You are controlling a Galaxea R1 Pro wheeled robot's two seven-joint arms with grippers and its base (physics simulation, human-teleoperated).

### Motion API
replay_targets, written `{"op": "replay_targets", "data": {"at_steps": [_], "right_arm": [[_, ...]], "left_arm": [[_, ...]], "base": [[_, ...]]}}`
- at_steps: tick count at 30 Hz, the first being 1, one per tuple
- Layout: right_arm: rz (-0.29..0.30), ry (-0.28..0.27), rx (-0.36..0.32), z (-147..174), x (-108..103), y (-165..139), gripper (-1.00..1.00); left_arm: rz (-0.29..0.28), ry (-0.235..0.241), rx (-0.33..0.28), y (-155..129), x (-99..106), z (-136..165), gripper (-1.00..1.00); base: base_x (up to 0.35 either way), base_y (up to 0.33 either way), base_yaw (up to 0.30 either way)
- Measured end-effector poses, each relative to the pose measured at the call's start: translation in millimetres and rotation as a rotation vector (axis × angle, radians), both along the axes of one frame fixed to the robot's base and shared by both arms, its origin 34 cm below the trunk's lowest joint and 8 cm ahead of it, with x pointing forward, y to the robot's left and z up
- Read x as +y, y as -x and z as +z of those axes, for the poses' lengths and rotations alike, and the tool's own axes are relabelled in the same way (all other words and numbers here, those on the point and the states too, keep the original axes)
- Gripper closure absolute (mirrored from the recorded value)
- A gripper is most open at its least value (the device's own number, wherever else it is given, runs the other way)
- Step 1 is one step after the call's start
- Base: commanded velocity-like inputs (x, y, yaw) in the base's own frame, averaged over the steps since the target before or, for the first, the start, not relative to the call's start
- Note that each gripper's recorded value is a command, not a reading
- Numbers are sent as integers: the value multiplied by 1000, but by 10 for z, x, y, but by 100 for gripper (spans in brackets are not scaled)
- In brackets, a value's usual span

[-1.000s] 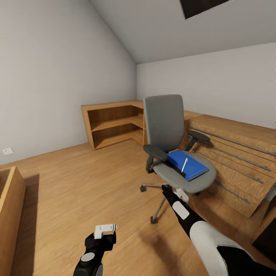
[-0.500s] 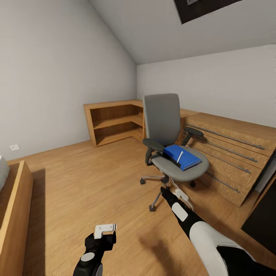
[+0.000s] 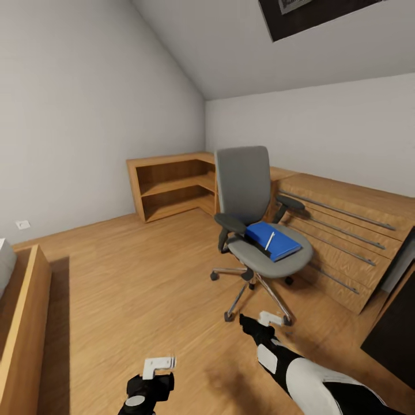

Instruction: In the bedroom, organize the workspace by keeping the computer under the desk, ensuring the monitor is on the desk, placing the keyboard on the desk next to the monitor, placing the mouse on the desk next to the keyboard, moving the folder from the swivel chair onto the desk next to the mouse, stacking the notebook on top of the folder with the pen on top of the notebook, and positioning the swivel chair next to the desk.

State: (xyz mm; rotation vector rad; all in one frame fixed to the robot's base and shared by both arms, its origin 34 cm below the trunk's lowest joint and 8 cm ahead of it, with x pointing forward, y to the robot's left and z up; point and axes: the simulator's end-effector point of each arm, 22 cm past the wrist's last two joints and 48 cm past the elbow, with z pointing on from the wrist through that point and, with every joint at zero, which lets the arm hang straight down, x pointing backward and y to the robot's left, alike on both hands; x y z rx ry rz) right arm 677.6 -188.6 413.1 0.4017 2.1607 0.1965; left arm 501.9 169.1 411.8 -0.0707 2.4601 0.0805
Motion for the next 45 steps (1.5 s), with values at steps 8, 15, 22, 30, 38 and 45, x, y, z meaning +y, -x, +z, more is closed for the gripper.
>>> {"op": "replay_targets", "data": {"at_steps": [8, 15, 22, 30, 38, 45], "right_arm": [[103, 143, 5, -491, -62, 996, -100], [98, 160, -23, -452, -110, 1295, -100], [76, 188, -17, -355, -340, 1358, -100], [66, 205, -15, -191, -493, 1322, -100], [61, 217, -13, -25, -592, 1290, -100], [61, 218, -13, 119, -597, 1265, -100]], "left_arm": [[6, -10, 24, 235, 85, -310, -100], [41, 15, 81, 457, 181, -454, -100], [67, -19, 27, 437, 476, -374, -100], [61, -26, 75, 588, 465, -367, -100], [54, -27, 116, 713, 423, -321, -100], [56, -24, 119, 695, 430, -184, -100]], "base": [[0, 0, 0], [0, 0, 0], [-33, 0, -73], [-282, -3, -252], [-310, -132, -266], [-315, -110, -266]]}}
